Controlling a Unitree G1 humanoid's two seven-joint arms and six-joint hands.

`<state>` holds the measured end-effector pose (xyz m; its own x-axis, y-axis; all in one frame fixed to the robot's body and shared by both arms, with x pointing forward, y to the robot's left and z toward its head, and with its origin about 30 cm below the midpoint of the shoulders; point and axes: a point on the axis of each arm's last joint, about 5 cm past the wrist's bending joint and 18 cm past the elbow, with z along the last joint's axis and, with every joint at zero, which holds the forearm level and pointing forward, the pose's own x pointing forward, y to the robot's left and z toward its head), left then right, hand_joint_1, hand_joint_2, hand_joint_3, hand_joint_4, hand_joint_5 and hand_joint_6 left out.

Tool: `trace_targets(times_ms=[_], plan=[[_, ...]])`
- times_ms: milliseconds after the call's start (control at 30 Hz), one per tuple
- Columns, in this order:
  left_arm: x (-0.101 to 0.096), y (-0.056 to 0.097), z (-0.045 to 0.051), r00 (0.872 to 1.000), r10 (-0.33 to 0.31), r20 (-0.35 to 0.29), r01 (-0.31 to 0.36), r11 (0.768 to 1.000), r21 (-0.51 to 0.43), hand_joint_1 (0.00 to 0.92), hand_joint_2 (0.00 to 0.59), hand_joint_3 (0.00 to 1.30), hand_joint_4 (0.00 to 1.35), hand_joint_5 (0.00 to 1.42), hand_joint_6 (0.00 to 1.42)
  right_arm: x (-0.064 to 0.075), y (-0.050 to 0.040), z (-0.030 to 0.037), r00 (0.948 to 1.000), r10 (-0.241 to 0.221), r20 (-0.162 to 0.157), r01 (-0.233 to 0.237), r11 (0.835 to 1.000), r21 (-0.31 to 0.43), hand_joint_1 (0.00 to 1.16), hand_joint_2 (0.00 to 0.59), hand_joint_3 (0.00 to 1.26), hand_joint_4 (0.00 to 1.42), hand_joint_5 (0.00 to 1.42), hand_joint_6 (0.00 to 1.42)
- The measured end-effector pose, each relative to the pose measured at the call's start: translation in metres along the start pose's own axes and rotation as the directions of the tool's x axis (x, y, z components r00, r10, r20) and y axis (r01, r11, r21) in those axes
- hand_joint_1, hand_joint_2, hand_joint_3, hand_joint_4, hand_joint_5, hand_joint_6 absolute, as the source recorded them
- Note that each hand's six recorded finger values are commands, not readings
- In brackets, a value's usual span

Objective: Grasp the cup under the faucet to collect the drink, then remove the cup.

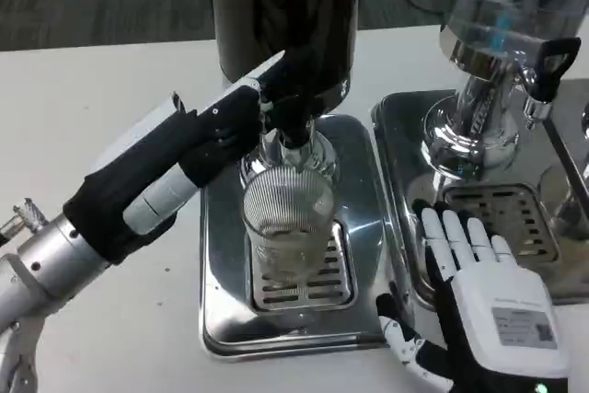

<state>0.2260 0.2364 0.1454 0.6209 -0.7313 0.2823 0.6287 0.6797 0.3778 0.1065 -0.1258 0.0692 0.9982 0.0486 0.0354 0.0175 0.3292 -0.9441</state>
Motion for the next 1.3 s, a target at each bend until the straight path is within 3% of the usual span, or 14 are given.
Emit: trace_targets(times_ms=[167,400,600,733,867,900,933,1000,1133,1233,1300], plan=[[-0.003,0.001,0.004,1.0,-0.003,-0.007,0.003,0.996,0.086,0.0,0.091,0.05,0.0,0.15,0.14,0.0,0.0002,-0.0002,1.0,0.003,-0.007,-0.003,1.0,0.007,0.37,0.384,0.0,0.0,0.0,0.05],[-0.002,0.001,0.0141,0.999,-0.034,-0.025,0.039,0.97,0.238,0.0,0.091,0.06,0.0,0.15,0.14,0.0,0.0006,-0.0005,0.9999,0.007,-0.013,-0.007,1.0,0.018,0.37,0.384,0.0,0.0,0.0,0.05],[-0.003,-0.006,0.0169,0.999,-0.043,-0.022,0.048,0.951,0.306,0.0,0.09,0.06,0.0,0.15,0.14,0.0,0.0007,-0.0009,0.9999,0.008,-0.015,-0.007,1.0,0.02,0.37,0.384,0.0,0.0,0.0,0.05],[-0.003,-0.01,0.0244,0.997,-0.072,-0.028,0.077,0.894,0.441,0.0,0.09,0.07,0.0,0.16,0.14,0.001,0.0005,-0.0008,0.9999,0.005,-0.013,-0.005,1.0,0.02,0.37,0.384,0.0,0.0,0.0,0.05],[-0.006,-0.015,0.0257,0.997,-0.075,-0.032,0.081,0.858,0.508,0.0,0.093,0.07,0.0,0.16,0.15,0.001,0.0012,-0.0013,0.9998,0.009,-0.015,-0.008,1.0,0.021,0.37,0.384,0.0,0.0,0.0,0.05],[-0.006,-0.015,0.0266,0.996,-0.078,-0.032,0.083,0.844,0.53,0.0,0.094,0.07,0.0,0.16,0.15,0.001,0.0015,-0.0014,0.9998,0.01,-0.015,-0.009,1.0,0.02,0.37,0.384,0.0,0.0,0.0,0.05],[-0.006,-0.015,0.0287,0.995,-0.092,-0.042,0.099,0.813,0.574,0.0,0.094,0.07,0.0,0.16,0.15,0.001,0.0022,-0.0017,0.9998,0.014,-0.016,-0.013,1.0,0.019,0.38,0.383,0.0,0.0,0.0,0.05],[-0.006,-0.016,0.029,0.995,-0.094,-0.046,0.102,0.794,0.6,0.0,0.095,0.08,0.0,0.16,0.15,0.001,0.0027,-0.0019,0.9997,0.016,-0.018,-0.016,1.0,0.018,0.38,0.38,0.0,0.0,0.0,0.05],[-0.006,-0.017,0.0291,0.994,-0.097,-0.052,0.108,0.768,0.631,0.0,0.096,0.08,0.0,0.16,0.15,0.001,0.0032,-0.0021,0.9996,0.019,-0.019,-0.018,1.0,0.018,0.38,0.378,0.0,0.0,0.0,0.05],[-0.006,-0.018,0.0287,0.994,-0.096,-0.052,0.107,0.762,0.639,0.0,0.096,0.08,0.0,0.16,0.15,0.001,0.0032,-0.0021,0.9996,0.021,-0.022,-0.02,0.999,0.027,0.39,0.369,0.0,0.0,0.0,0.06],[-0.006,-0.019,0.0286,0.994,-0.096,-0.053,0.108,0.755,0.647,0.0,0.096,0.08,0.0,0.16,0.15,0.001,0.0032,-0.0024,0.9992,0.023,-0.034,-0.021,0.998,0.056,0.39,0.334,0.0,0.0,0.0,0.06]])
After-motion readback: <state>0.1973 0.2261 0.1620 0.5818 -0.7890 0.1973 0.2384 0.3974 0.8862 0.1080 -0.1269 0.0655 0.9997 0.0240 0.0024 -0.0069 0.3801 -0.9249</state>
